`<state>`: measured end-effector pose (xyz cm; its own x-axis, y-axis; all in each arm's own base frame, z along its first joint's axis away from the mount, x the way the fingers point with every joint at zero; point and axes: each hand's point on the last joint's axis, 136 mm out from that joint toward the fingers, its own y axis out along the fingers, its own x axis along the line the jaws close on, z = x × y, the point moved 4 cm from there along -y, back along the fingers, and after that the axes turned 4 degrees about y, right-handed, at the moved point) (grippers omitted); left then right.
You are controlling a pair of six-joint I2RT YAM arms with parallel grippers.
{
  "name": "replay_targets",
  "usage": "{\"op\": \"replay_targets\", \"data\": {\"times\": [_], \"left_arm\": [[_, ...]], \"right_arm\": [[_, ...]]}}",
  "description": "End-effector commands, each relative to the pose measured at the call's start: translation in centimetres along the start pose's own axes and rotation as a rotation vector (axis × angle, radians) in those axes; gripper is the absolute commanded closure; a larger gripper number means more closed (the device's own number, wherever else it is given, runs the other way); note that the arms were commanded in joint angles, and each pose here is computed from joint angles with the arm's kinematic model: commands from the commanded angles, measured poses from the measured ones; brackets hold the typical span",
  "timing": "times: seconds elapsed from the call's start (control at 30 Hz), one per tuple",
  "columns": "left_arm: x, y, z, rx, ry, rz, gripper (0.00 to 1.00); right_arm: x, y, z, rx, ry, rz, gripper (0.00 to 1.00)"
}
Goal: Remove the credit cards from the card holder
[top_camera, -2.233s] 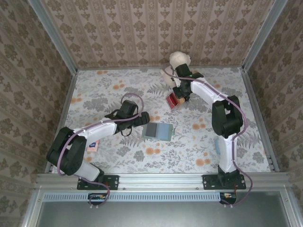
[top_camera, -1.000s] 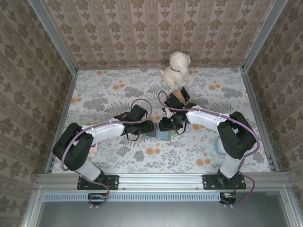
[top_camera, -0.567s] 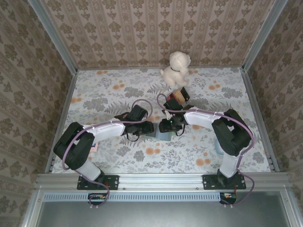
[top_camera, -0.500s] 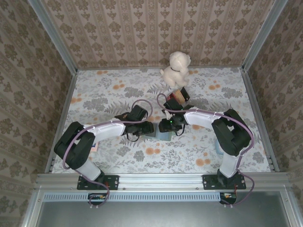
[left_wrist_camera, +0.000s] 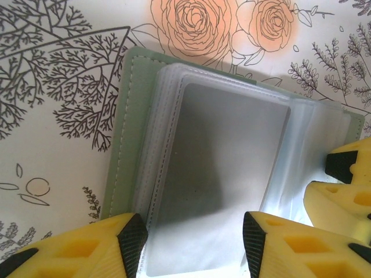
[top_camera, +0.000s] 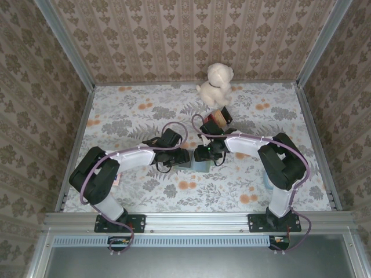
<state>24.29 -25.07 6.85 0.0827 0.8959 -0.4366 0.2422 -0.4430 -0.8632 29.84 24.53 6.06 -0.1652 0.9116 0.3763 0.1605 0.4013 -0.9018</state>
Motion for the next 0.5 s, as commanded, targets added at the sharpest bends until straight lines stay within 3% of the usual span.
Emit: {"op": "replay_targets", "data": {"times": [0.0,0.2,0.47], "left_arm": [[0.2,1.0,1.0,0.062,-0.018,0.011,0.51],[-1.6,1.3,0.9,0.069,-0.012,0.13,0.53],[-2.0,0.5,0.5,0.051,-0.011,0.143,0.57]], "right_arm": [[-1.5,2.0,1.7,0.092,0.039,0.055,0.54],[-1.5,2.0,1.7,0.094,0.039,0.05,0.55],[-1.5,1.8,1.7,0.089,0.038,0.048,0.56]]}}
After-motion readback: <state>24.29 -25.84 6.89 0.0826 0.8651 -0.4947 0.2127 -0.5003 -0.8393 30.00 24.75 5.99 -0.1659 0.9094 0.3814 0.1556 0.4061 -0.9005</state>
